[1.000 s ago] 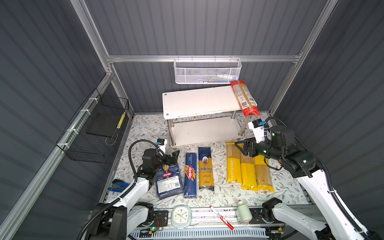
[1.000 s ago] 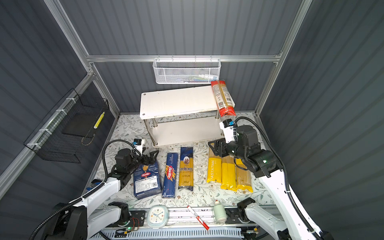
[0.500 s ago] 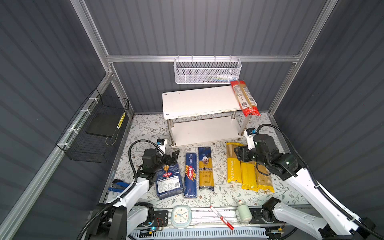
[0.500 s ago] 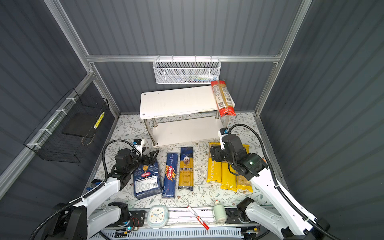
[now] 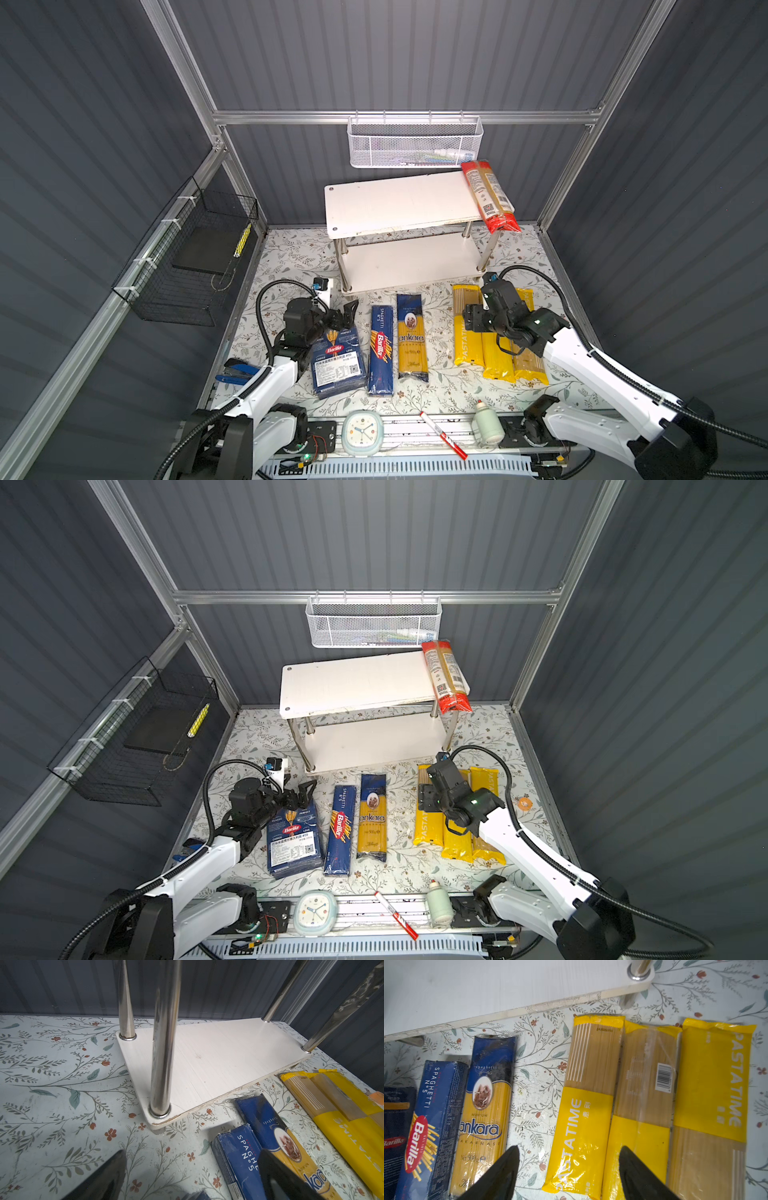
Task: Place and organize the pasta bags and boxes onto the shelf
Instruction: 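Move the right gripper down over the yellow Pastatime spaghetti bags, then lower the right gripper onto the Pastatime bag nearest the Ankara bag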
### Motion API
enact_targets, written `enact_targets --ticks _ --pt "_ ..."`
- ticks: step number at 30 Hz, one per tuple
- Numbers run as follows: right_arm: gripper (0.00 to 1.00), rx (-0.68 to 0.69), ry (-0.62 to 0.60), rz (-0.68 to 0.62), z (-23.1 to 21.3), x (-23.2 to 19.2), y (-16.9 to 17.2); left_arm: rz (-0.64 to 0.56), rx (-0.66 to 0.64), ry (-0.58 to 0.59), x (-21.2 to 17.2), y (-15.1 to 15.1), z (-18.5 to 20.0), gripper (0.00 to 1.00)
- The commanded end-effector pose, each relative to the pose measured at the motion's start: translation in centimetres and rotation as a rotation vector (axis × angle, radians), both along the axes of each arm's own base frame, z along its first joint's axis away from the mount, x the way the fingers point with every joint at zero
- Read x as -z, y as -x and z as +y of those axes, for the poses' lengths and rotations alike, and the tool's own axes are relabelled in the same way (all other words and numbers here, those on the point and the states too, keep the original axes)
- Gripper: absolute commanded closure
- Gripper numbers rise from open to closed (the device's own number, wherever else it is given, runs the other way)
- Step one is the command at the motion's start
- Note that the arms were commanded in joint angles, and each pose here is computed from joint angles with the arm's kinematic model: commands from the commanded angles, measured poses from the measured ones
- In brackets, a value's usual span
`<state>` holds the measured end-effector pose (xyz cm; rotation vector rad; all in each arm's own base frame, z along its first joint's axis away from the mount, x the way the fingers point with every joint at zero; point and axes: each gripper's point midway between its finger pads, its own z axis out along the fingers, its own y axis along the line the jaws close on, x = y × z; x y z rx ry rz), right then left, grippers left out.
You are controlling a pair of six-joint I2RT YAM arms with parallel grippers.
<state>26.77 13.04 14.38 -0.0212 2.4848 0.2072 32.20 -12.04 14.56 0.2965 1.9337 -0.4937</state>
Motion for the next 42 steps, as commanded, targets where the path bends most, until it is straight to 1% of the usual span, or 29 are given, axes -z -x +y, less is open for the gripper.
enact_targets --ticks 1,5,6,8,11,13,16,20,22,24,28,31,35,39,42 --pt "0.23 0.037 -0.015 -0.024 0.1 0.4 -0.9 -0.023 -0.007 0.005 -0.4 0.1 0.2 0.01" --pt "0.22 0.033 -0.014 -0.026 0.1 1.0 -0.9 -0.023 -0.008 0.009 -0.4 0.2 0.2 0.01" --pt "0.22 0.035 0.007 0.004 0.1 2.1 -0.9 -0.025 -0.006 0.009 -0.4 0.2 0.2 0.01" --pt "0.21 0.032 0.013 0.022 0.2 2.9 -1.1 -0.025 -0.007 0.008 -0.4 0.2 0.2 0.01" --pt "0.20 0.035 -0.015 0.043 0.6 4.1 -1.9 -0.019 -0.006 0.005 -0.3 0.0 0.1 0.01" --pt "0.19 0.038 -0.040 0.038 0.7 4.3 -2.7 -0.023 -0.001 0.008 -0.4 0.1 0.1 0.01" --pt "0.18 0.036 -0.013 0.014 0.1 4.4 -3.9 -0.029 -0.015 0.007 -0.5 0.1 0.3 0.01" --pt "0.18 0.038 -0.059 -0.008 -1.0 4.7 -5.6 -0.013 0.000 0.007 -0.2 -0.1 0.0 0.01" --pt "0.18 0.039 -0.048 -0.008 -1.7 5.3 -6.6 0.005 0.008 0.003 0.0 -0.4 -0.2 0.01" --pt "0.18 0.054 -0.011 -0.004 -2.4 5.8 -7.7 0.017 0.013 0.001 0.1 -0.6 -0.3 0.01" --pt "0.19 0.012 -0.019 0.016 -1.4 6.5 -9.6 0.008 0.008 0.003 0.0 -0.5 -0.2 0.01" --pt "0.20 0.004 -0.015 0.033 -1.1 7.0 -9.9 -0.004 0.010 0.006 -0.2 -0.2 -0.2 0.01" --pt "0.19 0.022 -0.008 0.037 -1.4 8.0 -9.8 0.004 0.010 0.007 -0.1 -0.4 -0.2 0.01" --pt "0.19 0.021 -0.012 0.082 -1.1 9.6 -9.7 0.026 -0.029 -0.005 0.3 -1.0 0.3 0.01" --pt "0.20 0.019 -0.008 0.114 -1.0 10.7 -9.6 0.024 -0.023 -0.004 0.3 -0.9 0.2 0.01"
